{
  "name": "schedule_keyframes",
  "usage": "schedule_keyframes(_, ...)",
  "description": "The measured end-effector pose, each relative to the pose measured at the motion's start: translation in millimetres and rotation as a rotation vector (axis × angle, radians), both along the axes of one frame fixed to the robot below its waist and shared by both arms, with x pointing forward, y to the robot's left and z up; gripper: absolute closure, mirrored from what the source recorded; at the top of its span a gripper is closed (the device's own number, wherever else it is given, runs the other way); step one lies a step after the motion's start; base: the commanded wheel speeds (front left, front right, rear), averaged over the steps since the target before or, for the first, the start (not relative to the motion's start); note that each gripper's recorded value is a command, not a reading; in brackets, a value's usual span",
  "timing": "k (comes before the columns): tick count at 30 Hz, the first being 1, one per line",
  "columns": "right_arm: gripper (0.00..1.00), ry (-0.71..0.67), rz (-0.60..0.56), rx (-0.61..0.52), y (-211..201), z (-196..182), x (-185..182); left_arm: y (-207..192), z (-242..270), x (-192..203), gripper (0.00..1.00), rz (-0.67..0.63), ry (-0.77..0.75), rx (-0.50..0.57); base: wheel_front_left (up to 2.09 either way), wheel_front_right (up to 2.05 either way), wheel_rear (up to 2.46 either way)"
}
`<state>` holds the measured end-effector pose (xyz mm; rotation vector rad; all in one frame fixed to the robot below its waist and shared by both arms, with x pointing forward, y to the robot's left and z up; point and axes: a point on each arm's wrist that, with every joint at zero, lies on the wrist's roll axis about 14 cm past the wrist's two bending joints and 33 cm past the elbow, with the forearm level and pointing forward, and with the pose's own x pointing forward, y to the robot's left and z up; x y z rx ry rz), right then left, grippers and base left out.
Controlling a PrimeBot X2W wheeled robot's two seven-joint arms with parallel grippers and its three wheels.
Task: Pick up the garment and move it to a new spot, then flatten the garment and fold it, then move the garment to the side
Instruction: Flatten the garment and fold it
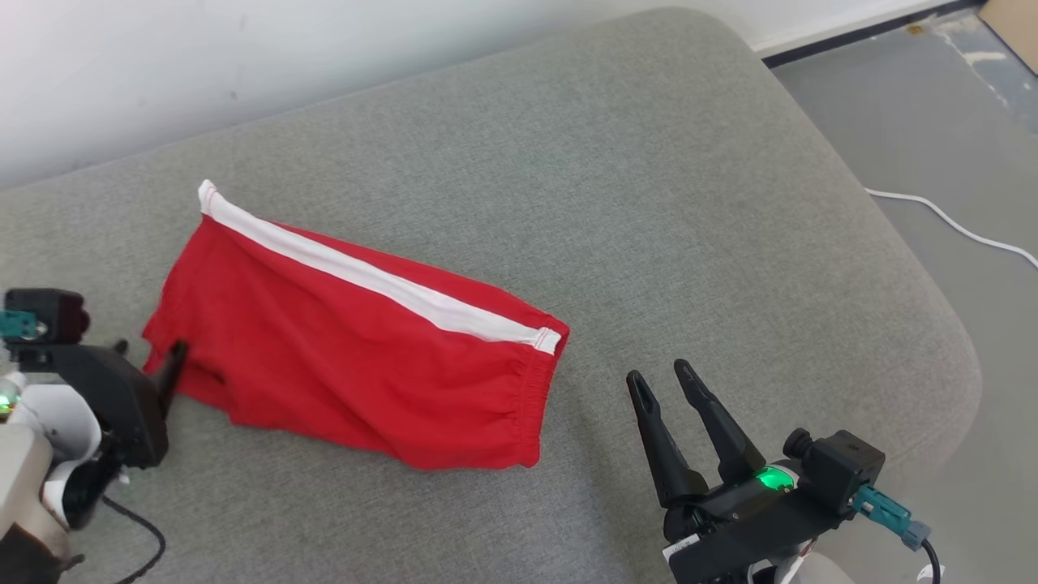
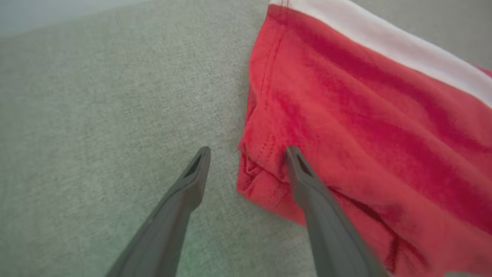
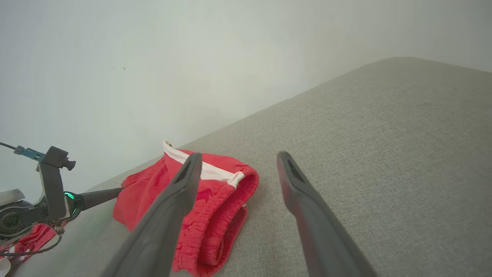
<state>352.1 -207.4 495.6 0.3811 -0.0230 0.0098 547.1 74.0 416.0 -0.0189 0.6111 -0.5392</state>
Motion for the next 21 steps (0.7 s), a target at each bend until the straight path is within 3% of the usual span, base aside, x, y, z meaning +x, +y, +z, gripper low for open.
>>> schedule_keyframes(6,0.0,0.005,-0.013,-0.002,-4,-2,0,-4,-16,-13,0.01,-0.029,0.115,0.033,0.0,0.0,0.0)
schedule_keyframes(7,0.0,0.006,-0.012,-0.003,-4,-2,0,-4,-18,-14,0.39,-0.031,0.126,0.04,0.0,0.0,0.0)
schedule_keyframes(8,0.0,0.006,-0.012,-0.003,-4,-2,0,-4,-18,-14,0.65,-0.031,0.126,0.04,0.0,0.0,0.0)
schedule_keyframes(9,0.0,0.005,-0.006,-0.004,-2,-2,1,-4,-18,-17,1.0,-0.035,0.138,0.046,0.0,0.0,0.0)
schedule_keyframes(21,0.0,-0.036,0.039,-0.005,8,9,8,-5,17,-28,1.0,0.026,-0.013,-0.069,0.0,0.0,0.0)
